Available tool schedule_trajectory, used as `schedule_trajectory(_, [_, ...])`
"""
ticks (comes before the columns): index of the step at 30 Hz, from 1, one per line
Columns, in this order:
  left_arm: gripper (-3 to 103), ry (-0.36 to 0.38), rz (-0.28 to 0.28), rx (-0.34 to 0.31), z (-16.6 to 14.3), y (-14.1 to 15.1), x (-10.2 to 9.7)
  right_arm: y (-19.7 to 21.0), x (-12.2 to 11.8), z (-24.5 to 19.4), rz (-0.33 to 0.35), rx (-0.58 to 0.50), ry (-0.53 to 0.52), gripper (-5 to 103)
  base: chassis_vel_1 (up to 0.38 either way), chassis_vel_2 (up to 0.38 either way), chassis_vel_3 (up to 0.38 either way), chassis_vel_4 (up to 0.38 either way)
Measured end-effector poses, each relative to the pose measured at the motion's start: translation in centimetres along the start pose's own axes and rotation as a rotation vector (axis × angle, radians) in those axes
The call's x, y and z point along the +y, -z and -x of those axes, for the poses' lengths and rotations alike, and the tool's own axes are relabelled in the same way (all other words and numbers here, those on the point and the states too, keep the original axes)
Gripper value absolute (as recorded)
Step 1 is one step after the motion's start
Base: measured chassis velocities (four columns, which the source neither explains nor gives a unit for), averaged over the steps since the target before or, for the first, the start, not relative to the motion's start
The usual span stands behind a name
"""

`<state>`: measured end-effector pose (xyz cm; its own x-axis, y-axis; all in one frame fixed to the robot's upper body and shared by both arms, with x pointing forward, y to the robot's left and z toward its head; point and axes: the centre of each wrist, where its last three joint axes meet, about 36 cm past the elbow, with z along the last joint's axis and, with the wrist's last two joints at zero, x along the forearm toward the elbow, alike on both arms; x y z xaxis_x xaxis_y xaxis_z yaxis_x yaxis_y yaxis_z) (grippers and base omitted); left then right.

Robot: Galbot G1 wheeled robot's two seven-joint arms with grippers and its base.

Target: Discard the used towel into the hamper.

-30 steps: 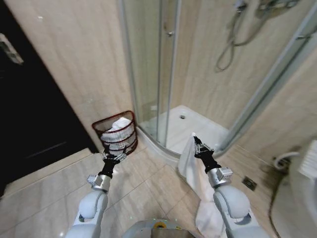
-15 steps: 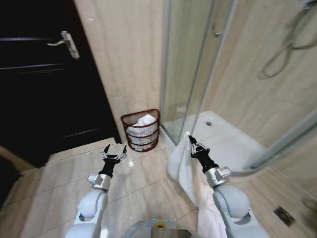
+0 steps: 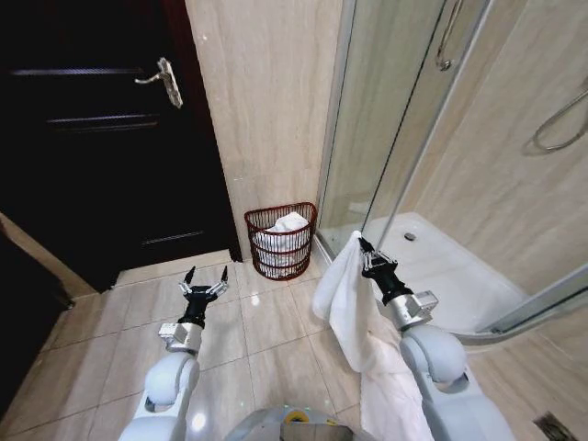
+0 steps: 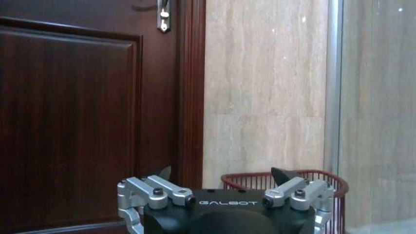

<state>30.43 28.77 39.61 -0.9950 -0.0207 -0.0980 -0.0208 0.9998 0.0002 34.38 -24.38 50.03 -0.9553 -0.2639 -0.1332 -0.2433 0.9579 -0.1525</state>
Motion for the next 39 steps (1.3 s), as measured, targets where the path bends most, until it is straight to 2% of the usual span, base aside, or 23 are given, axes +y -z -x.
schedule_trajectory(26, [100, 0.014, -0.016, 0.009, 0.0, 1.0, 0.2, 0.9, -0.1, -0.1, 0.004, -0.015, 0.004, 0, 0.000, 0.000, 0.000, 0.000])
schedule_trajectory(39, [100, 0.014, -0.016, 0.007, -0.3, 1.3, 0.1, 1.4, -0.1, -0.8, 0.002, -0.021, 0.001, 0, 0.075, 0.066, 0.072, 0.070])
